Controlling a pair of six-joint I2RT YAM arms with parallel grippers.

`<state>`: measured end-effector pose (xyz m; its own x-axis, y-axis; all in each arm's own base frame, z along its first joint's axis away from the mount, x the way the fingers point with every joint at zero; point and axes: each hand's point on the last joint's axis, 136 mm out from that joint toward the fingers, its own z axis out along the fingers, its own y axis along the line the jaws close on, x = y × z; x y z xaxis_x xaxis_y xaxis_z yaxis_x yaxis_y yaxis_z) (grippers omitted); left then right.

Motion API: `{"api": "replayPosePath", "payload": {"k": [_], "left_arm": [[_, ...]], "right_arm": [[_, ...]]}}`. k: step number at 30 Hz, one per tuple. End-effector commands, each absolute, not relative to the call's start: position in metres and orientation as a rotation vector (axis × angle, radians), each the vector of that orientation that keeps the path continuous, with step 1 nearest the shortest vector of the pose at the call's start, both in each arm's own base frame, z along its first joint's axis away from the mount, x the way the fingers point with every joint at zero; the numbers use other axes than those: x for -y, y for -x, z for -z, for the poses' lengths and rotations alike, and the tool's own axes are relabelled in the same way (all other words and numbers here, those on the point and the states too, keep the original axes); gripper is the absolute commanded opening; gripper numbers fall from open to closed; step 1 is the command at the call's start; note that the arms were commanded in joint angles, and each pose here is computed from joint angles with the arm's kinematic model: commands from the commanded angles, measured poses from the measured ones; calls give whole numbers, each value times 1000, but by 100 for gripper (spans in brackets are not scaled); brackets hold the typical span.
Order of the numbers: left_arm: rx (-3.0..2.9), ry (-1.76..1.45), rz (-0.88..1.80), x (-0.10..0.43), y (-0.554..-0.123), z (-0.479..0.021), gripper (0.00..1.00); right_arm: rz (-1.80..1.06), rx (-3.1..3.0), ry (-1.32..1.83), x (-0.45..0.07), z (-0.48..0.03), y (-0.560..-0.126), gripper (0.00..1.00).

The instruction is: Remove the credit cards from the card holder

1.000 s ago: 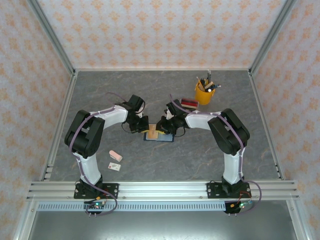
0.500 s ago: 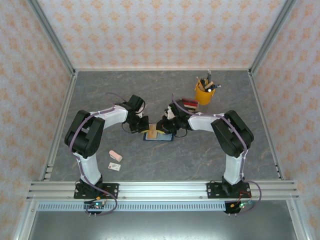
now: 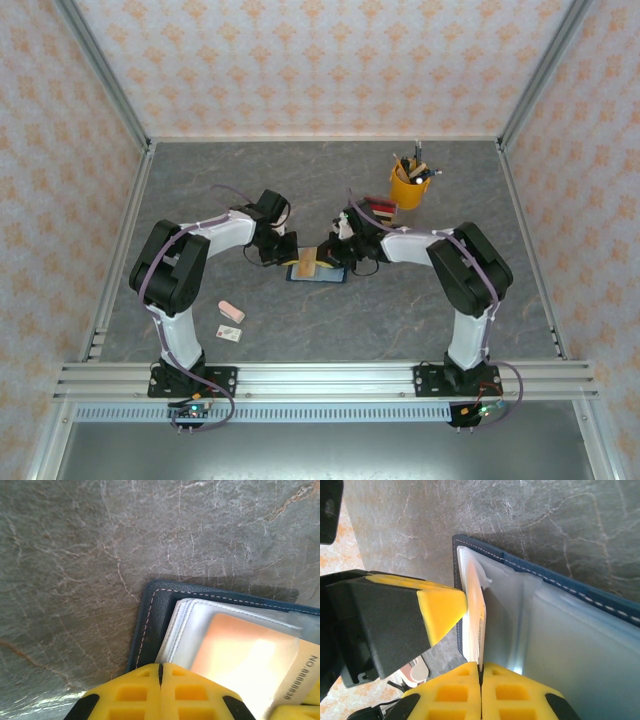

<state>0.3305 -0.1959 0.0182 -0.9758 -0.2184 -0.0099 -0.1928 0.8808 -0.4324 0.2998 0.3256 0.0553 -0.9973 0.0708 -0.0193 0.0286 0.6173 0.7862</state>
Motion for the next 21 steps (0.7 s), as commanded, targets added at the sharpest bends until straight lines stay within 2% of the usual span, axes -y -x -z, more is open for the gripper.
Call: {"api": "replayPosePath", "payload": {"k": [1,11,14,17,21], "left_arm": [[-3127,391,454,168,-303,24,0],[-3111,392,486,172,-306,16,0],[-3050,382,567,180,-315,-7,0],[-2996,374,631,186,-323,-36,8],[-2915,366,640,184,-329,-81,29]], "right_arm": [[-1404,-2712,11,-324,-79,-297,7],[-1283,-2764,38,-300,-78,-287,4],[-1151,-2791,68,-284,-79,-285,0],[-1037,-2757,130,-271,-93,-288,0],[-877,-2654,220,-254,-124,-298,0]]}}
